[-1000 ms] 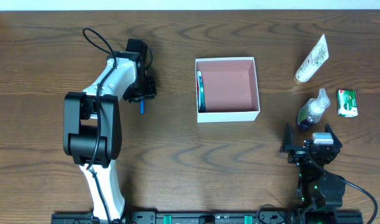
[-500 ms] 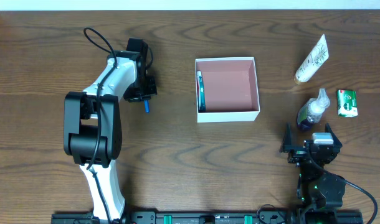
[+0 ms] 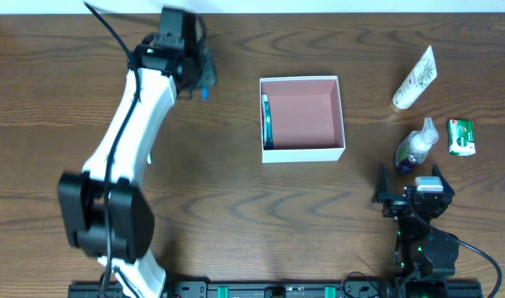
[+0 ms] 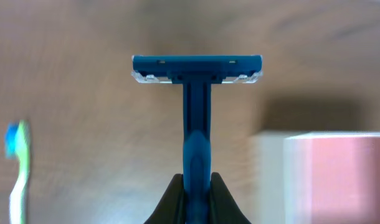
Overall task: Pack container
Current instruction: 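Carry the blue razor into the box beside the toothpaste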
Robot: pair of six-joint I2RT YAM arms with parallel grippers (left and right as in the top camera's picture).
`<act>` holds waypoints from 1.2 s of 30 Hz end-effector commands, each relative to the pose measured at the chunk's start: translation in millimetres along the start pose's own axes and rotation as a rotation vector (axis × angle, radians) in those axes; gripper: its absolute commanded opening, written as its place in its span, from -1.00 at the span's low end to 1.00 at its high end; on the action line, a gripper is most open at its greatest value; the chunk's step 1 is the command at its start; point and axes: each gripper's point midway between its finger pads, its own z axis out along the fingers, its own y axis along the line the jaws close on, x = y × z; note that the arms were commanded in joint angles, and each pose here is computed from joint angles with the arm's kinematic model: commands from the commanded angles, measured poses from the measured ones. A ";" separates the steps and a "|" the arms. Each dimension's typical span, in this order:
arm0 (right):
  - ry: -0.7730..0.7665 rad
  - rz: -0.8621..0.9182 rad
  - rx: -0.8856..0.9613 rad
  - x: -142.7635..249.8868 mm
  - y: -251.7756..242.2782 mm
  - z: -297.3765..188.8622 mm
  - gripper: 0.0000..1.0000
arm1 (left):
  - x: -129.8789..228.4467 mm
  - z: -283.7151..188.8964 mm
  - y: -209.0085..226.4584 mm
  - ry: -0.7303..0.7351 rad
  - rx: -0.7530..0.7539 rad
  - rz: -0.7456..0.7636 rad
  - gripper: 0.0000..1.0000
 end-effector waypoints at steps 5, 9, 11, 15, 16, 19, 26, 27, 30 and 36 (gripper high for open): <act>-0.001 -0.014 -0.010 0.5 2.3 -0.2 0.99 | -13.9 -41.9 -120.5 -0.171 0.218 0.092 -0.86; -0.001 -0.014 -0.010 0.5 2.3 -0.2 0.99 | 12.1 -30.5 -152.6 -0.139 0.217 0.157 -0.86; -0.001 -0.014 -0.010 0.5 2.3 -0.2 0.98 | 24.3 -21.1 -155.5 -0.104 0.199 0.172 -0.86; -0.001 -0.014 -0.010 0.5 2.3 -0.2 0.98 | 49.9 4.0 -152.6 -0.006 0.161 0.152 -0.85; -0.001 -0.014 -0.010 0.5 2.3 -0.2 0.99 | 55.1 10.1 -150.4 0.016 0.149 0.142 -0.85; -0.001 -0.014 -0.010 0.5 2.3 -0.2 0.99 | 71.0 30.0 -144.1 0.079 0.117 0.126 -0.84; -0.001 -0.014 -0.010 0.5 2.3 -0.2 0.98 | 102.6 59.4 -148.4 0.202 0.144 0.126 -0.83; -0.001 -0.013 -0.010 0.5 2.3 -0.2 0.99 | 105.6 62.0 -147.5 0.211 0.138 0.128 -0.83; -0.001 -0.014 -0.010 0.5 2.3 -0.2 0.98 | 115.1 68.0 -142.5 0.246 0.117 0.131 -0.84; -0.001 -0.014 -0.010 0.5 2.3 -0.2 0.99 | 138.4 82.7 -125.4 0.330 0.043 0.138 -0.84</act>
